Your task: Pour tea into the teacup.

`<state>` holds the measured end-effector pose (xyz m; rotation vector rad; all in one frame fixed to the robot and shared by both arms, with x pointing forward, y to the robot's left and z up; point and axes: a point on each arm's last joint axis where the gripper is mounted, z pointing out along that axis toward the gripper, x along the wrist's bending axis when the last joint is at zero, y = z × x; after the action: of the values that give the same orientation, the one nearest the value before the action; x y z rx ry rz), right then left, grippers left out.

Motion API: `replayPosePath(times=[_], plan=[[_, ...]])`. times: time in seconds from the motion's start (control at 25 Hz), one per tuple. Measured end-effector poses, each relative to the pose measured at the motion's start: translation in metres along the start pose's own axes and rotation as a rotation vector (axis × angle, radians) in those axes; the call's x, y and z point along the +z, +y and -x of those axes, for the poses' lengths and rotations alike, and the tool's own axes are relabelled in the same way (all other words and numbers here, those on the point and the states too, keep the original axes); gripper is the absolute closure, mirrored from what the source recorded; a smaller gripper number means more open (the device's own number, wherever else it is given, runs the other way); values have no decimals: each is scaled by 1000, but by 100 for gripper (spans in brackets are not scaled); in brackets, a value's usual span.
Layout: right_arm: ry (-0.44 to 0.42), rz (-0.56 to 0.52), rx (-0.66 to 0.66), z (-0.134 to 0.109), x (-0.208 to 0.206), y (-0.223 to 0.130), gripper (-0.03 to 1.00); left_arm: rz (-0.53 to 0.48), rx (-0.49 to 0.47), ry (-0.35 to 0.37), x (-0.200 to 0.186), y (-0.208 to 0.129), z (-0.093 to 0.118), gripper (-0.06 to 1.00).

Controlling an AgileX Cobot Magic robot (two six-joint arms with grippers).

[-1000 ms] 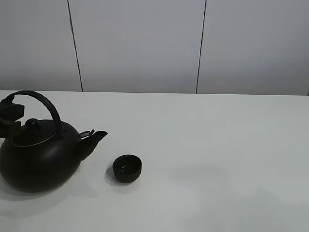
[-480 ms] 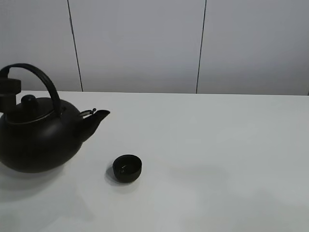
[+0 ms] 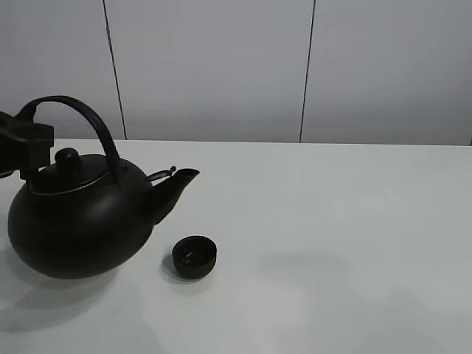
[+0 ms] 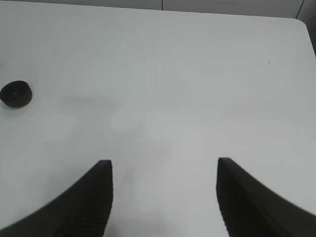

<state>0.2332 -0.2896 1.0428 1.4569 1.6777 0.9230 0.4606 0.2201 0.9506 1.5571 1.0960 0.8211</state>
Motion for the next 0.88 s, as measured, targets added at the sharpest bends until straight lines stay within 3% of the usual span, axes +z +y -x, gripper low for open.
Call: replayPosePath(times=[0.2, 0.32, 0.56, 0.88], plan=[[0, 0, 0, 0, 0, 0, 55, -14, 29, 8, 0, -2, 14, 82], [0, 0, 0, 0, 0, 0, 55, -6, 128, 22, 2, 2, 19, 82], [0, 0, 0, 0, 0, 0, 55, -2, 232, 70, 8, 11, 17, 82], [0, 0, 0, 0, 0, 0, 55, -9, 247, 76, 11, 13, 17, 82]])
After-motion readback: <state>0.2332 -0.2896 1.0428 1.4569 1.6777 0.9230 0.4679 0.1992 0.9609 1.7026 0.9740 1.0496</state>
